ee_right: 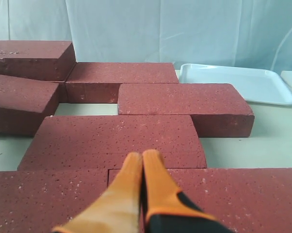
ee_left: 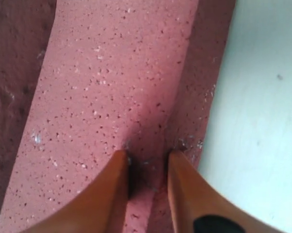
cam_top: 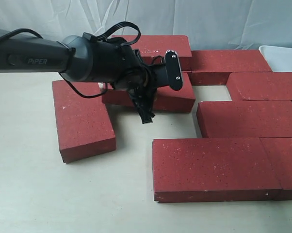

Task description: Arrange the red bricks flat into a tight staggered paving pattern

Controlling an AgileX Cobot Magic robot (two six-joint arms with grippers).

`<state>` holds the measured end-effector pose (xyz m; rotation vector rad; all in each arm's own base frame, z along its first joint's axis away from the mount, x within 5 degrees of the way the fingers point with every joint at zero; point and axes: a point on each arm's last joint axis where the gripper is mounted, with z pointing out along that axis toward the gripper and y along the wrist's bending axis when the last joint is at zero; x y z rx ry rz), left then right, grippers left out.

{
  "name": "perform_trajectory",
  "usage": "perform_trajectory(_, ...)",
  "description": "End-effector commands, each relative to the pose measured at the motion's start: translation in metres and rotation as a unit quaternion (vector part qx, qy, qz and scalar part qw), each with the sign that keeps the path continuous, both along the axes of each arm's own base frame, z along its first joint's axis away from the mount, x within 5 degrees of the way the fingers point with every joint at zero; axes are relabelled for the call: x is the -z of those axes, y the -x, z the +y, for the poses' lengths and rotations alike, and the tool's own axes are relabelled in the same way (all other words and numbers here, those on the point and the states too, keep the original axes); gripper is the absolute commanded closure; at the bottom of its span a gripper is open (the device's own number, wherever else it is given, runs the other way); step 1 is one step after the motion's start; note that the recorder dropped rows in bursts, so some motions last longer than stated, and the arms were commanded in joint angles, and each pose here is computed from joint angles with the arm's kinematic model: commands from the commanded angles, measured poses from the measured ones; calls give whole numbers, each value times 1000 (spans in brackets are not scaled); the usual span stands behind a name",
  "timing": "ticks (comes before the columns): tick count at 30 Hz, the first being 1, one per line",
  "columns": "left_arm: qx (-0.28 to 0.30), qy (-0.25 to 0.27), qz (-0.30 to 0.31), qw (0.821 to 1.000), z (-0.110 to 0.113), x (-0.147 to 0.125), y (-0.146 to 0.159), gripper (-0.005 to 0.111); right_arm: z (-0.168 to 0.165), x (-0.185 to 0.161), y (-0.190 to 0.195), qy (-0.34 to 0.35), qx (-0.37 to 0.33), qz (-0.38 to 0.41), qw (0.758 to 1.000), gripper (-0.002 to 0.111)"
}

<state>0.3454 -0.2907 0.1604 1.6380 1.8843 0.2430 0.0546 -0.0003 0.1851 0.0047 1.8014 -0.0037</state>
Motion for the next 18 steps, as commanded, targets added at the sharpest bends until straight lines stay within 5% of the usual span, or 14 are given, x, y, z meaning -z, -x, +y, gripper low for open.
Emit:
perform_trajectory(1,-10,43,31,999,-11,17,6,106,0,-1,0,3,3,-7,1000,109)
perform_trajectory(5,-12,31,41,999,-11,26,6,93,0,-1,0,3,3,-7,1000,109)
perform_trajectory(11,-30,-28,49,998,2,15,8,34,0,-1,0,3,3,-7,1000,109)
perform_trajectory(18,-90,-73,-23,993,25,-48,5,33,0,-1,0,3,3,-7,1000,109)
